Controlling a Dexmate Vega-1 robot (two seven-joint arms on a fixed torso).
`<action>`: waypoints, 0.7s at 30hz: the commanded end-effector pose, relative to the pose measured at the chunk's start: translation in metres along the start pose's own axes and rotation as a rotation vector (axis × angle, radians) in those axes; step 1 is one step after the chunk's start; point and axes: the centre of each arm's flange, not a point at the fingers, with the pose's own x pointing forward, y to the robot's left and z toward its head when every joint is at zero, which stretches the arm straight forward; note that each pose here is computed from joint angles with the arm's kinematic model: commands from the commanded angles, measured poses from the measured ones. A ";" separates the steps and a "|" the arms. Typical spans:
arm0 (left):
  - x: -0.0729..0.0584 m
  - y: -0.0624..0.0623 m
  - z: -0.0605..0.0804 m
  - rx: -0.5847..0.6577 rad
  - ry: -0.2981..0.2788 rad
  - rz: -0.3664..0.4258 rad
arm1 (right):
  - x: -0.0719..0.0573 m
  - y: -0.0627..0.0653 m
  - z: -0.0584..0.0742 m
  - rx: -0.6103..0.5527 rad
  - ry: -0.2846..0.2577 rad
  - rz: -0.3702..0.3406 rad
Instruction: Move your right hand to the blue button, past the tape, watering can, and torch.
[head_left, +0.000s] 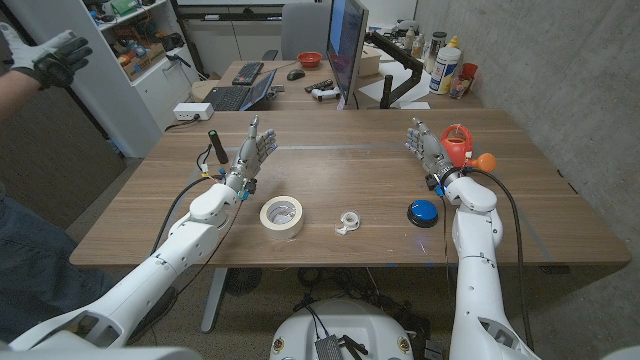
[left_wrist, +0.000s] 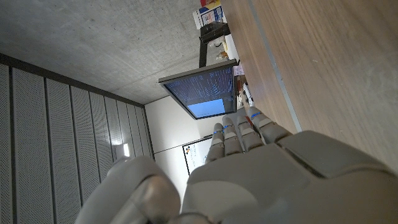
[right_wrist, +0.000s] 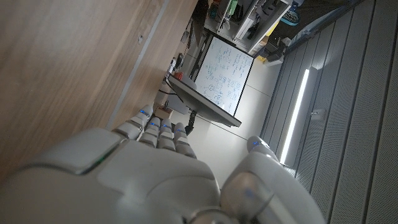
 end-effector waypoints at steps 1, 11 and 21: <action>-0.001 -0.002 0.000 0.003 0.000 -0.011 | -0.011 0.007 0.011 -0.070 0.018 -0.003; -0.002 -0.002 -0.001 0.006 0.001 -0.013 | -0.016 0.006 0.017 -0.105 0.026 -0.015; -0.001 -0.002 -0.001 0.012 0.005 -0.012 | -0.026 0.009 0.022 -0.171 0.060 -0.045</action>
